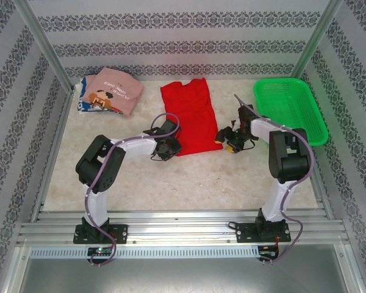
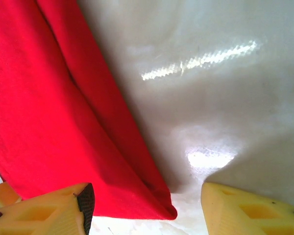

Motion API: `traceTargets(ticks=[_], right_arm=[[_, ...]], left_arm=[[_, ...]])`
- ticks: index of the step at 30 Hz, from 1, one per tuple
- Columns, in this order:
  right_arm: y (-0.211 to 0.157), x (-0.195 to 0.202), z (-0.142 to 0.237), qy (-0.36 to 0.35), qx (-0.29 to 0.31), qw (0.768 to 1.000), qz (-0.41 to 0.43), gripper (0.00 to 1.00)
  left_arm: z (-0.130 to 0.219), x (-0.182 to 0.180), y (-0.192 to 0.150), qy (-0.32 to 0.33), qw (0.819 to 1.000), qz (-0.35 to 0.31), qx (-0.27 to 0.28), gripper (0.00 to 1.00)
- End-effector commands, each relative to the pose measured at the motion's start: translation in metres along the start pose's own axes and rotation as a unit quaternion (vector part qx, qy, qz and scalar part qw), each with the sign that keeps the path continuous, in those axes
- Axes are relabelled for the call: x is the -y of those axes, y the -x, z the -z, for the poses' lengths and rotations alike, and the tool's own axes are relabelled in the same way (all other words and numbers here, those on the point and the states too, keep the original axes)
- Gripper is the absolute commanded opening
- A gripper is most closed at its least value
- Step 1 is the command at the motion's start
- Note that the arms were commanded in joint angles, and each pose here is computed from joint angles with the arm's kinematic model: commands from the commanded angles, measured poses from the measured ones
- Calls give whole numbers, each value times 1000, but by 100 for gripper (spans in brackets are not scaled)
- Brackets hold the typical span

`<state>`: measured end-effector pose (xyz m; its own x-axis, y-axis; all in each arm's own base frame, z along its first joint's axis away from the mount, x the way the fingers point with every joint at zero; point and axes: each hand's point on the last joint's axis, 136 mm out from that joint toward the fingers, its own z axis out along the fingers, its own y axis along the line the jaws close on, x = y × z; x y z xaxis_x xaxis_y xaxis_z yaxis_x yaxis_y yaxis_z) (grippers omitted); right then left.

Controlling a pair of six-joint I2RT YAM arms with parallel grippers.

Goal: Fold and stack the t-shirts

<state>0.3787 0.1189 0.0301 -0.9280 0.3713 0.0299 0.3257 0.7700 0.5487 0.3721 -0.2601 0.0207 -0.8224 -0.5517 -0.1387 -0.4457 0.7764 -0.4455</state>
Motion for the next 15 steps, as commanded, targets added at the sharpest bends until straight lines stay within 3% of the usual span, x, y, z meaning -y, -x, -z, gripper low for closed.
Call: traceTargets(ticks=[1,10,15], right_arm=[[-10,0,5,4,-4,1000,3,61],[-4,-13,0,32,-1,999,-9,59],[1,-19,-8,26,-5,1000,-5,47]], left_arm=[[-7,3,1,7,1000,-7,9,12],[10,13,13,7,999,-31,27,5],[14,17,14,0,999,-39,26,4]])
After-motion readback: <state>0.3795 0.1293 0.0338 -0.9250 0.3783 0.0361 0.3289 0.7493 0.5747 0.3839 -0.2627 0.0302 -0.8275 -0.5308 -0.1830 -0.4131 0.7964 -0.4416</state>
